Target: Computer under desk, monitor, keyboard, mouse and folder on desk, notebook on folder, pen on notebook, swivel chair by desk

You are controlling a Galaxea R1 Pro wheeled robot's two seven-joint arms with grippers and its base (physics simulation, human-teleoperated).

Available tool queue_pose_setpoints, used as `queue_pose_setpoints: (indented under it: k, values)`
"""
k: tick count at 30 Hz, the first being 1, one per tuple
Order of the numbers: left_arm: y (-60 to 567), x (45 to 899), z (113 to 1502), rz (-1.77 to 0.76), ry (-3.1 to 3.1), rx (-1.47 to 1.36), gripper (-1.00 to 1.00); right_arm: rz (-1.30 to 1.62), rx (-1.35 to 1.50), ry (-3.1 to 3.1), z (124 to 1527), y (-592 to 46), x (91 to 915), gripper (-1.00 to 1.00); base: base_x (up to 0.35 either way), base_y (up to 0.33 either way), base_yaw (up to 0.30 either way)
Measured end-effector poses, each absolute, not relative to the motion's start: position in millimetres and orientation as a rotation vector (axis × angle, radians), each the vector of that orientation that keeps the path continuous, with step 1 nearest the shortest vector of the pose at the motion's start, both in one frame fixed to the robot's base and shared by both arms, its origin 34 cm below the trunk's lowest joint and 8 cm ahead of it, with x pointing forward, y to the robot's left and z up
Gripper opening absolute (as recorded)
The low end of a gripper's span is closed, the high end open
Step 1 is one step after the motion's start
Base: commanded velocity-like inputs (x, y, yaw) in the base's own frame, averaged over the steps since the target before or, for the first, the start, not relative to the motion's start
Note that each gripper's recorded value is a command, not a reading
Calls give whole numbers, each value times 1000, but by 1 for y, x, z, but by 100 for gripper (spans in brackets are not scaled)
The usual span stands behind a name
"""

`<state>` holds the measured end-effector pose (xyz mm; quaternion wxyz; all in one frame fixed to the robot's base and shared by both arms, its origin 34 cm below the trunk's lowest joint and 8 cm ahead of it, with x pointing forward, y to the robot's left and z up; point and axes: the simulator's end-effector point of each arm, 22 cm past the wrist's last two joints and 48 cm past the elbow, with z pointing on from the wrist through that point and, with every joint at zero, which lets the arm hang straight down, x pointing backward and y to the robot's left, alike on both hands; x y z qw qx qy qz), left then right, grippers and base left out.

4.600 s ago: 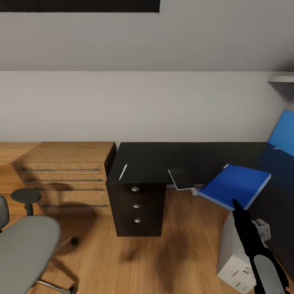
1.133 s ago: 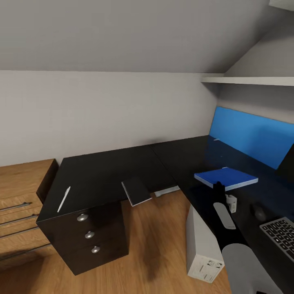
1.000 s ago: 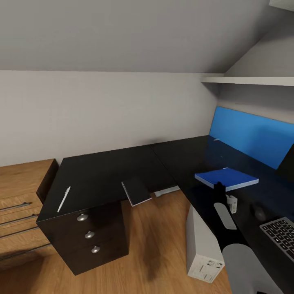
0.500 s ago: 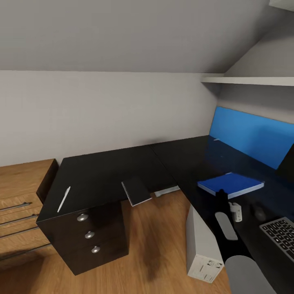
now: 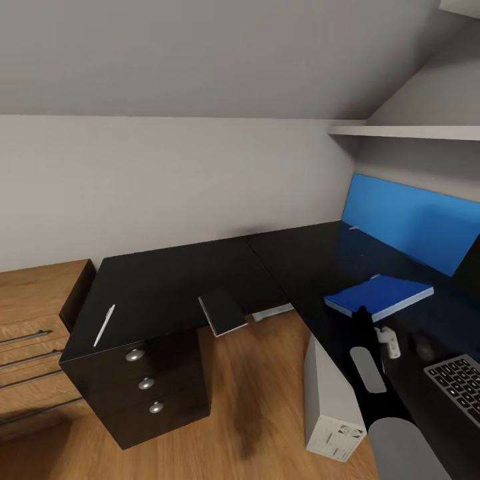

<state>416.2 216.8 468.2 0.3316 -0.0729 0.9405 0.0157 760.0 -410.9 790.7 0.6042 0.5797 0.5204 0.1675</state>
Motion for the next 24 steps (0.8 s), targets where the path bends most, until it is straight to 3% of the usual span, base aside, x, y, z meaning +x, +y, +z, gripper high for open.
queue_pose_setpoints:
  k: [2, 3, 5, 18, 24]
  values:
    - [217, 416, 468, 41, 2458, -191, 100, 376, 1322, 1212, 792, -411, 760, -100, 0, 0, -2]
    - [216, 416, 468, 41, 2458, -191, 100, 506, 1549, 1111, 769, -411, 754, -100, 0, 0, -24]
    - [216, 416, 468, 40, 2458, -191, 100, 553, 1566, 1066, 781, -411, 757, -100, 0, 0, -46]
    - [217, 417, 468, 41, 2457, -191, 100, 557, 1554, 1066, 779, -409, 758, -100, 0, 0, -11]
    - [217, 418, 469, 39, 2454, -190, 100, 563, 1534, 1070, 774, -407, 758, -100, 102, -120, 0]
